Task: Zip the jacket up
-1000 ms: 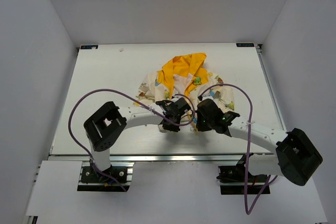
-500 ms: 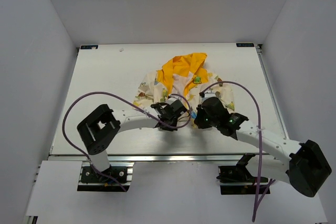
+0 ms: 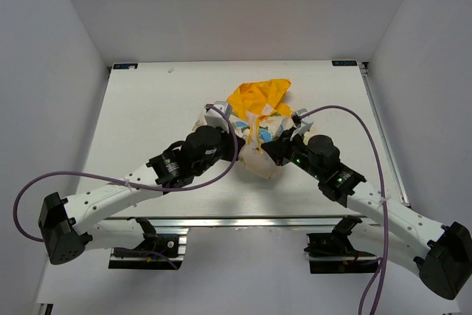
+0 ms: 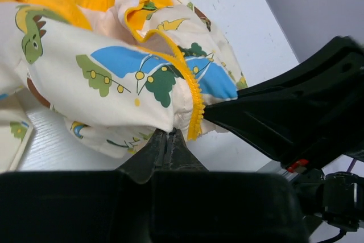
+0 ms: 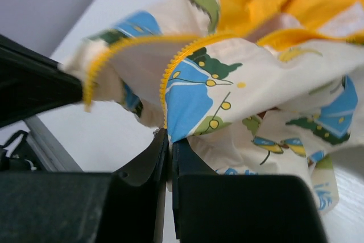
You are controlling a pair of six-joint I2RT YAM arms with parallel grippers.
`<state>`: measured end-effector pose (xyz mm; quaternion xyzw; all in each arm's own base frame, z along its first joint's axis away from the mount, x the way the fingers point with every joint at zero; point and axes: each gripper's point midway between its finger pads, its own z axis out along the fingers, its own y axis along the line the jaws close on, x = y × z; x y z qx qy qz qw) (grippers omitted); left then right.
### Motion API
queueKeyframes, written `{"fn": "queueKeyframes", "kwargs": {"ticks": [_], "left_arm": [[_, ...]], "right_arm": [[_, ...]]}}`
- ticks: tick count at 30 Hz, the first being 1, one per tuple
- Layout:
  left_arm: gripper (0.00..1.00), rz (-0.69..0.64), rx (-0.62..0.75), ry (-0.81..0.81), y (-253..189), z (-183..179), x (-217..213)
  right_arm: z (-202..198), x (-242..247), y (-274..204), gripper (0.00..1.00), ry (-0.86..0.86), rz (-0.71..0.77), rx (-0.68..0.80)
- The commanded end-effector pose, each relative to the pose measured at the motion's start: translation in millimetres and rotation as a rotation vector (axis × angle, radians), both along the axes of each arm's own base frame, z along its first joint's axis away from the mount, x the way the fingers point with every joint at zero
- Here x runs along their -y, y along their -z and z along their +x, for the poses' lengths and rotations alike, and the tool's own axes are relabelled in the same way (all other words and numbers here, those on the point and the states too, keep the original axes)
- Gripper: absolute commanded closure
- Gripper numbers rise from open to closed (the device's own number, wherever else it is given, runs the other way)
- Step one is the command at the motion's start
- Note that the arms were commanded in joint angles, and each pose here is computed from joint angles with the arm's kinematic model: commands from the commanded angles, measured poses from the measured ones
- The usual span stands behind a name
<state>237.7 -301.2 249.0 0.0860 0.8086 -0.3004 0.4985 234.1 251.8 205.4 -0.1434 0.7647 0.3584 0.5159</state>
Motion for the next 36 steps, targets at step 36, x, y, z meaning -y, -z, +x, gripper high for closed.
{"fn": "queueKeyframes", "kwargs": {"ticks": [36], "left_arm": [[1.00,0.058,0.021,0.088,-5.0,19.5,44.0]], "right_arm": [[58.6,28.3,-68.0,1.00,0.376,0.242,0.148]]}}
